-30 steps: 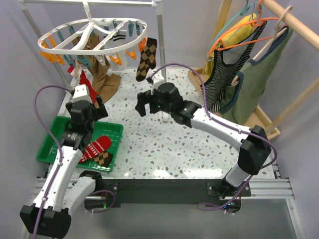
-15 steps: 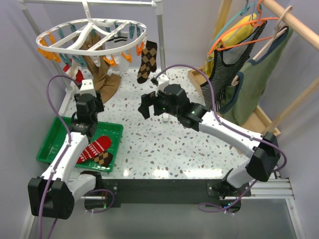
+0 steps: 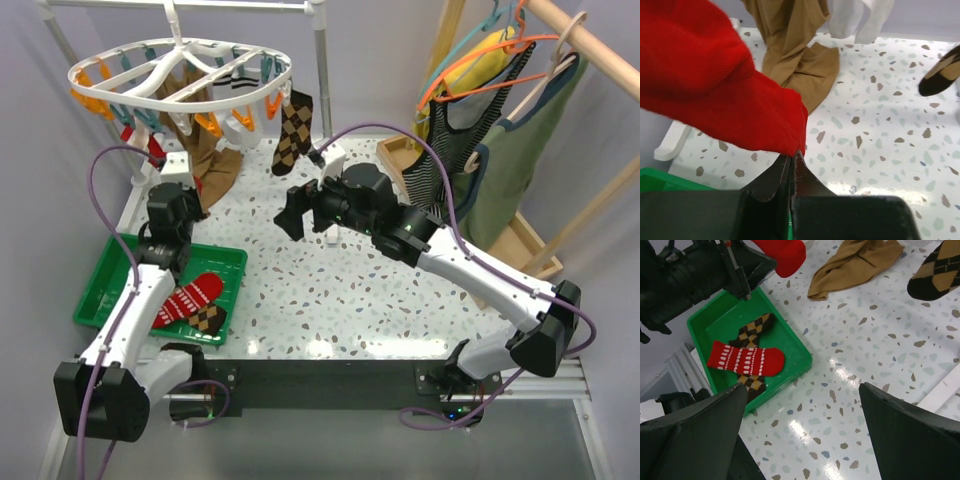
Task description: Remove the socks clipped to the hanger
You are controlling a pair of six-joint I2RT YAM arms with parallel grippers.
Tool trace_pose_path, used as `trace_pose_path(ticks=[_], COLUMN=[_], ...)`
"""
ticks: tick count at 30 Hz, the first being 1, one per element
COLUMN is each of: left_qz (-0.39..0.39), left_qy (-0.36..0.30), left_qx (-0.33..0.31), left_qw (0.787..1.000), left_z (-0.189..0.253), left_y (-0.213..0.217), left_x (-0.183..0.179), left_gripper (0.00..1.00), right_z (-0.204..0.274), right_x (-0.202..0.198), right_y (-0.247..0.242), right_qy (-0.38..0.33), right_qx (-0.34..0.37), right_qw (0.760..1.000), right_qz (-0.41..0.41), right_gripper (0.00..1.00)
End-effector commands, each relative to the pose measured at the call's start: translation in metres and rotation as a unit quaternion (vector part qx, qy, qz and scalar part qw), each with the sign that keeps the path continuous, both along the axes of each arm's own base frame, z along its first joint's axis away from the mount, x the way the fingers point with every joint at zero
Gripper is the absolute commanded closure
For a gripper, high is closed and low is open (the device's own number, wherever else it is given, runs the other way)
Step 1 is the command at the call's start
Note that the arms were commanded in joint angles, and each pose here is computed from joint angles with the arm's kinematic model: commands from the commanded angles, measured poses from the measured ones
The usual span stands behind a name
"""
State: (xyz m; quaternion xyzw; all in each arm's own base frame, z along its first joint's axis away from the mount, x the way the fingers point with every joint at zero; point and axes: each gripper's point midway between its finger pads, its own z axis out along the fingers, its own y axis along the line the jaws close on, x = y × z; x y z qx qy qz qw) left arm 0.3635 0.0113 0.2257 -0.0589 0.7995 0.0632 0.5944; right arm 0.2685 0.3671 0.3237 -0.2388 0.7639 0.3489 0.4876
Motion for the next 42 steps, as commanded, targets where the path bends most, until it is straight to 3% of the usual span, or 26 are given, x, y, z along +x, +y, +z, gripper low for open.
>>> trace_pose_path(ticks=[1, 14, 21, 29, 36, 40, 42], left_qz=[-0.052, -0.193, -0.222, -0.232, -0.236, -0.242, -0.242], left_qy=[-0.035, -0.031, -0.022, -0.024, -0.026, -0.024, -0.026], left_qx=[-0.052, -0.224, -0.260, -0.273, -0.275, -0.275, -0.275], left_qw=[0.997, 0.955, 0.939, 0.933, 0.932, 0.930, 0.930], left_z=[0.036, 0.064, 0.073, 0.084, 0.086, 0.088, 0.091], left_y=[-0.023, -0.093, -0.107, -0.110, -0.111, -0.113, -0.113], left_x=[-0.007, -0.062, -0.082, -0.102, -0.108, -0.109, -0.110], left_gripper=[1.00, 1.00, 1.00, 1.00, 1.00, 1.00, 1.00], right_z=[0.019, -0.011, -0.011, -0.011, -0.003, -0.007, -0.011], right_x=[-0.011, -0.017, -0.015, -0.004, -0.003, -0.006, -0.008], right_y=[0.005, 0.053, 0.097, 0.112, 0.122, 0.127, 0.132], right_qy=[0.002, 0.009, 0.014, -0.044, -0.051, -0.043, -0.033], right_qx=[0.022, 0.040, 0.086, 0.049, 0.069, 0.072, 0.072], right_qw=[1.000, 0.996, 0.986, 0.982, 0.979, 0.976, 0.974], right_qz=[0.022, 0.082, 0.142, 0.175, 0.186, 0.199, 0.211], right_gripper=[0.02, 0.02, 0.04, 0.08, 0.22, 0.44, 0.48])
